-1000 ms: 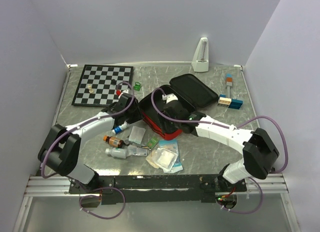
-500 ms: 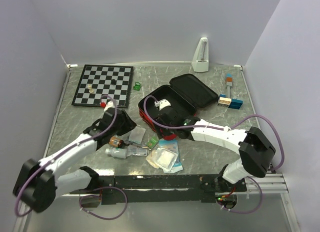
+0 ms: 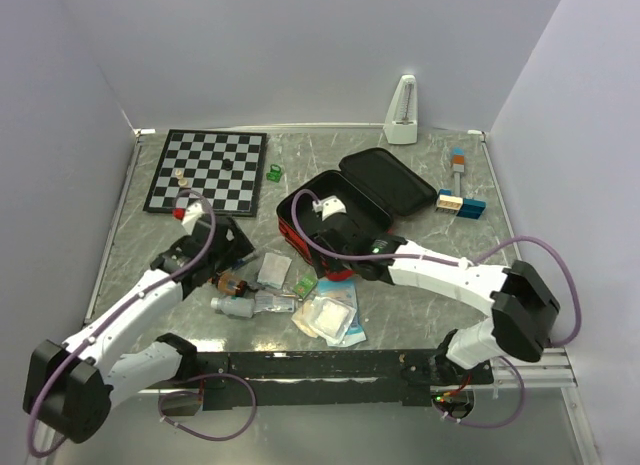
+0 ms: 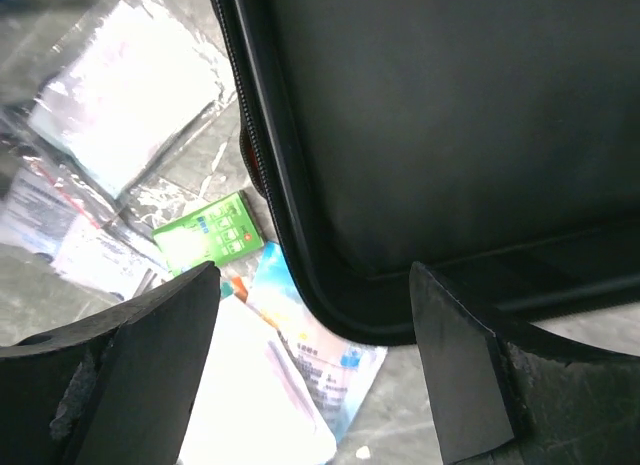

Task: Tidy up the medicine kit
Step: Pick up the pill bottle at the center of the board.

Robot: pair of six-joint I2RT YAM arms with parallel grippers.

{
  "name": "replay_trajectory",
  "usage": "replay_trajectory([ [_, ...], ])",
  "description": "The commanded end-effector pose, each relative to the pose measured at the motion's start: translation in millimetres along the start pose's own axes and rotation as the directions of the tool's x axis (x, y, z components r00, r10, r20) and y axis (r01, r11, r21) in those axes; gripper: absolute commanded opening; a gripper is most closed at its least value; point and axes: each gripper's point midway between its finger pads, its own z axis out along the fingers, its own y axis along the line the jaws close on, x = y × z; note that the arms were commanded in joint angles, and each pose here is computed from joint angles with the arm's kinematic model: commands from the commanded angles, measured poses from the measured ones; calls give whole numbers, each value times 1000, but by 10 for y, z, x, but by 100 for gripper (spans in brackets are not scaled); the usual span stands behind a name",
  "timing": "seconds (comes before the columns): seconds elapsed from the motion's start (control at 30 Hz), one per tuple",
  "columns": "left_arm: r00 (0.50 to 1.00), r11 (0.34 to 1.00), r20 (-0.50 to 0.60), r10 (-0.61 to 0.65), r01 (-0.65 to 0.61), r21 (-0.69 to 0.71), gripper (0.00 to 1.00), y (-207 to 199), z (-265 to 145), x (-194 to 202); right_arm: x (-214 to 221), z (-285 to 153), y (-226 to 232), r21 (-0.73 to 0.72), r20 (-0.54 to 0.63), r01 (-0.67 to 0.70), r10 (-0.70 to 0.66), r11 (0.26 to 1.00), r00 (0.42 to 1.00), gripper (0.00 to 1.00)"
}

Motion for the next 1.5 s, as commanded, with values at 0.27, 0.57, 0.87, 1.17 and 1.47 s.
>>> replay_trajectory([
  [0.27, 938, 921, 37, -344, 345, -181, 96, 509, -140, -135, -264, -354, -53, -20, 137, -61, 63, 998, 988, 84],
  [0.57, 906, 887, -69, -417, 390, -247, 88, 602, -62, 231, -208, -443, -97, -25, 150, -68, 71, 997, 986, 84],
  [0.87, 913, 890, -119, -390, 340, -304, 86, 633, 57, 472, -188, -433, -105, -30, 160, -78, 82, 996, 984, 84],
  [1.17, 952, 883, -134, -276, 196, -427, 73, 875, 232, 569, -289, -637, -155, -37, 202, -78, 83, 996, 976, 84],
  [1.47, 975, 936, -49, -215, 191, -296, 48, 642, 70, 197, -324, -718, -186, -34, 219, -85, 90, 996, 971, 84],
])
